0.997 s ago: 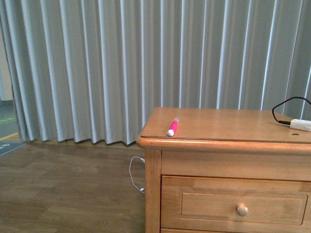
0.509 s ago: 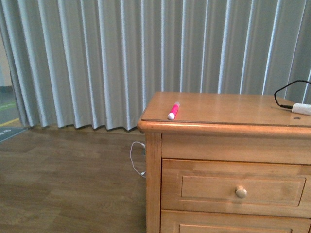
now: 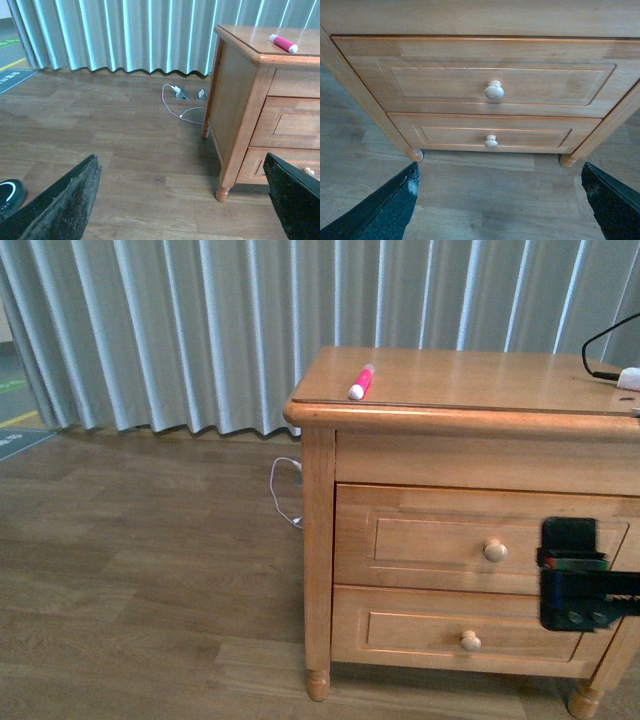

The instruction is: Place pink marker in drawer with both arms

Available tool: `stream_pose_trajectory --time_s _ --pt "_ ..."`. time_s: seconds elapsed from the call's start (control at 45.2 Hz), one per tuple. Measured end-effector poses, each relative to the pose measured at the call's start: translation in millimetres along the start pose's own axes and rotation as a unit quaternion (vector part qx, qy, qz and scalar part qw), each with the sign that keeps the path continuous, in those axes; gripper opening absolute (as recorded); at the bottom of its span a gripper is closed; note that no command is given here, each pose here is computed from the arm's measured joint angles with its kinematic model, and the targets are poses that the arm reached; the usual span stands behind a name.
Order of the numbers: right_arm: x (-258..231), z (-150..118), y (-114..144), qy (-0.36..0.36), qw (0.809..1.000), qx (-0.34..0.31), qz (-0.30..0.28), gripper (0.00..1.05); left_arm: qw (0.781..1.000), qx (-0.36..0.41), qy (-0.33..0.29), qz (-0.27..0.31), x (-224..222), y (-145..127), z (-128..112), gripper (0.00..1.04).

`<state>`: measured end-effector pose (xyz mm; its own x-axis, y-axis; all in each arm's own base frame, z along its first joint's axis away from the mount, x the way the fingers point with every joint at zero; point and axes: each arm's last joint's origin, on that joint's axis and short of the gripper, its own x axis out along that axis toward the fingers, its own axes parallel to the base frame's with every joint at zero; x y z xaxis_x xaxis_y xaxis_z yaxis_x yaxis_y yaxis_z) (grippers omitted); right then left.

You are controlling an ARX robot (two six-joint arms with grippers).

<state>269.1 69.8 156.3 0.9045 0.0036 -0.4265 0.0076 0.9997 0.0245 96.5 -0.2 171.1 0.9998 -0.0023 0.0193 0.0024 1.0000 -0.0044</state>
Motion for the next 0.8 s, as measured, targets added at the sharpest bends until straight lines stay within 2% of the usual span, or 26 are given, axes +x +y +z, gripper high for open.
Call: stream_pose_trajectory --time_s 0.133,0.354,0.797 --pt "37.0 1.1 16.9 0.009 1.0 -0.003 -0.004 0.96 1.0 0.0 0.0 0.0 0.0 0.0 0.0 0.98" --pt "80.5 2.7 29.1 0.012 1.0 -0.001 -0.014 0.96 1.0 0.0 0.0 0.0 0.0 0.0 0.0 0.98" --pt "144.9 2.2 36.1 0.006 1.0 -0.005 -0.026 0.96 1.0 0.0 0.0 0.0 0.0 0.0 0.0 0.98"
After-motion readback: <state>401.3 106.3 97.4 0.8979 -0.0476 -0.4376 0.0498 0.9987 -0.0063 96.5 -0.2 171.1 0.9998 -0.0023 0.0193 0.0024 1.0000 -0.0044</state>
